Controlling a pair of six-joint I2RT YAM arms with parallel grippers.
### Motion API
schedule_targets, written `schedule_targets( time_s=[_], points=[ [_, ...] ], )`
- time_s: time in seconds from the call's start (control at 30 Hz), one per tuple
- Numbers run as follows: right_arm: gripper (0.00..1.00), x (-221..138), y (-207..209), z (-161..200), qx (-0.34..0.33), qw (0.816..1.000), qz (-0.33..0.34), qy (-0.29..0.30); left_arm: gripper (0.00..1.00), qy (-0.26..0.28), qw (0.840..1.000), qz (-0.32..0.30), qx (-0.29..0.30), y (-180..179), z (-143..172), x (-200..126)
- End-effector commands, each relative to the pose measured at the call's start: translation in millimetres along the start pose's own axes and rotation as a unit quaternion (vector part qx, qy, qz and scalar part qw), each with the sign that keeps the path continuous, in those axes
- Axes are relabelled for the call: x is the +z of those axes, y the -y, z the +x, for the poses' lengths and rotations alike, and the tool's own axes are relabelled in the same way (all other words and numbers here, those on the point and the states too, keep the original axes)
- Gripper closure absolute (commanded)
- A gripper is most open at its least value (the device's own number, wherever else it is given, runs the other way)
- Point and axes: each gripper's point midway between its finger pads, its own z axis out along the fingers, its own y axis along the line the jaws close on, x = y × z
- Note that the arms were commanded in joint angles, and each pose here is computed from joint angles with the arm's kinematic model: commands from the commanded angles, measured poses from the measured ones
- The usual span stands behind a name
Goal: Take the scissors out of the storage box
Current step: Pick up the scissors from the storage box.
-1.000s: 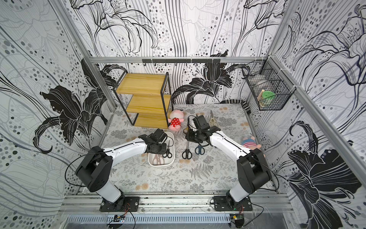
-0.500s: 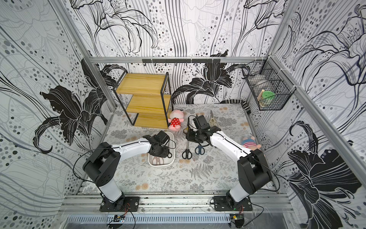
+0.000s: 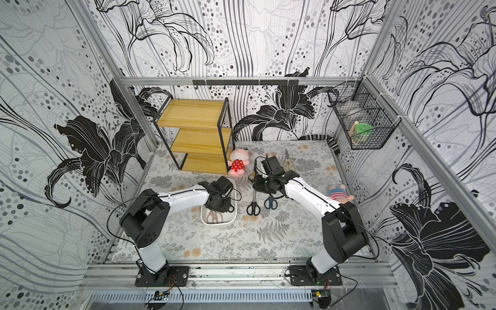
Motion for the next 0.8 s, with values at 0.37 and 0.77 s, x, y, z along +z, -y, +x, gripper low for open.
schedule_targets(
  time_s=[0.37, 0.77],
  points=[
    [0.73, -7.8, 5.0, -1.7, -0.006, 1.000, 0.014, 0.007, 1.00, -0.044, 0.999, -0.001, 0.014, 1.4, 18.4, 11.6],
    [0.74, -8.0, -20.9, -16.4, -0.024, 0.999, -0.031, 0.010, 1.00, 0.038, 0.999, 0.015, -0.006, -0.5, -7.3, -55.7]
  ],
)
